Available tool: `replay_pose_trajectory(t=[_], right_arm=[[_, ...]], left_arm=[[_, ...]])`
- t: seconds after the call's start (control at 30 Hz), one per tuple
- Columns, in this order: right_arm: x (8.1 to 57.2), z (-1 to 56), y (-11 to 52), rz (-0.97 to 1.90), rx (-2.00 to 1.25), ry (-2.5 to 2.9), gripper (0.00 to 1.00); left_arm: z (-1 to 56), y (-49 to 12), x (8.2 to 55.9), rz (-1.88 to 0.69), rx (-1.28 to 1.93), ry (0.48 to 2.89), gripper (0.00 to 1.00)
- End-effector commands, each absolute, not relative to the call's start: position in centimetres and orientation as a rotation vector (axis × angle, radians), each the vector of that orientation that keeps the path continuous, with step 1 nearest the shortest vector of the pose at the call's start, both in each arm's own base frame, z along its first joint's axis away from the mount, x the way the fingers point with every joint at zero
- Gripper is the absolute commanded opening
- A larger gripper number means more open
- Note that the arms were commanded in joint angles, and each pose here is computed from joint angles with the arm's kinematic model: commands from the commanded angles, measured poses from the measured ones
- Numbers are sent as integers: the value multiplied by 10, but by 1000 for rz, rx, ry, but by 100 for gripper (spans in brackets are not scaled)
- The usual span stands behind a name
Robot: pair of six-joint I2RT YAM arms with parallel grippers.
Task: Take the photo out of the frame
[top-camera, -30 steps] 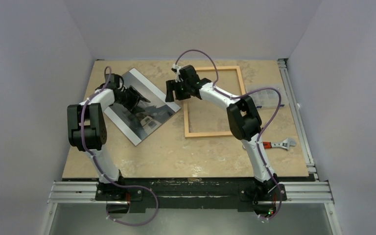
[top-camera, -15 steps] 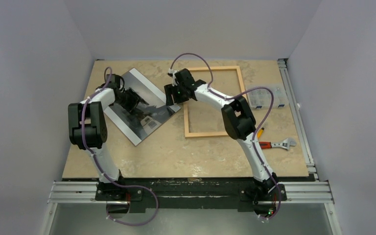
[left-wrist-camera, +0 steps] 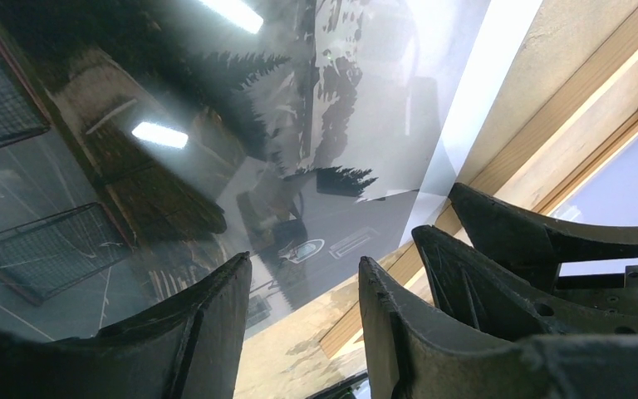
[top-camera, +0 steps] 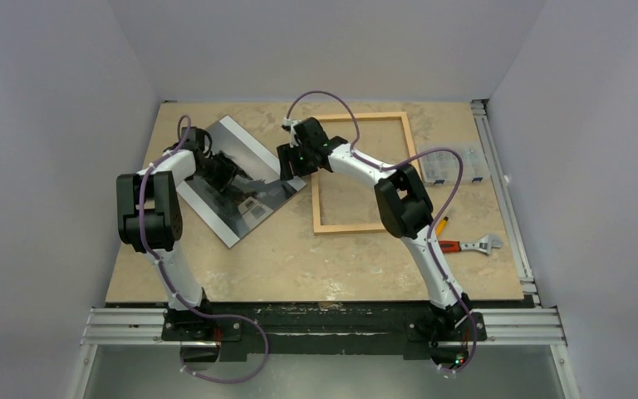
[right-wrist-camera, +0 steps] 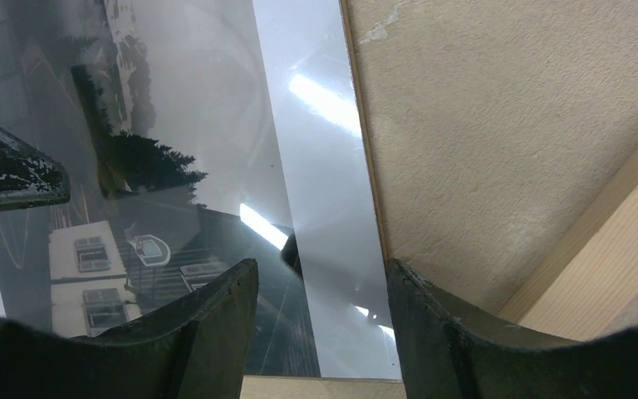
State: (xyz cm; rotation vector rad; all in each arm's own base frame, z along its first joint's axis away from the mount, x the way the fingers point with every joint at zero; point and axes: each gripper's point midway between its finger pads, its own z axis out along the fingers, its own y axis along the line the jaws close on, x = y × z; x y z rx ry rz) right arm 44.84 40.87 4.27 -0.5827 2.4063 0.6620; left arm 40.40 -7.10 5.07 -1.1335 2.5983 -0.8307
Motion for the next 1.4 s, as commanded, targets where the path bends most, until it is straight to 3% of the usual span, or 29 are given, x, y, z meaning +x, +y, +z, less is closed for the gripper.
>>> replay_pose_trajectory(t=[0.0, 1.13, 1.37], right_arm=[[446, 76, 419, 721, -587, 2338, 57], [426, 103, 432, 900, -592, 2295, 56], [438, 90, 409, 702, -529, 2345, 64]], left_arm=[[59, -69, 415, -837, -1121, 2567, 48], [104, -73, 428, -880, -923, 2483, 54], [95, -75, 427, -888, -935, 2514, 54]])
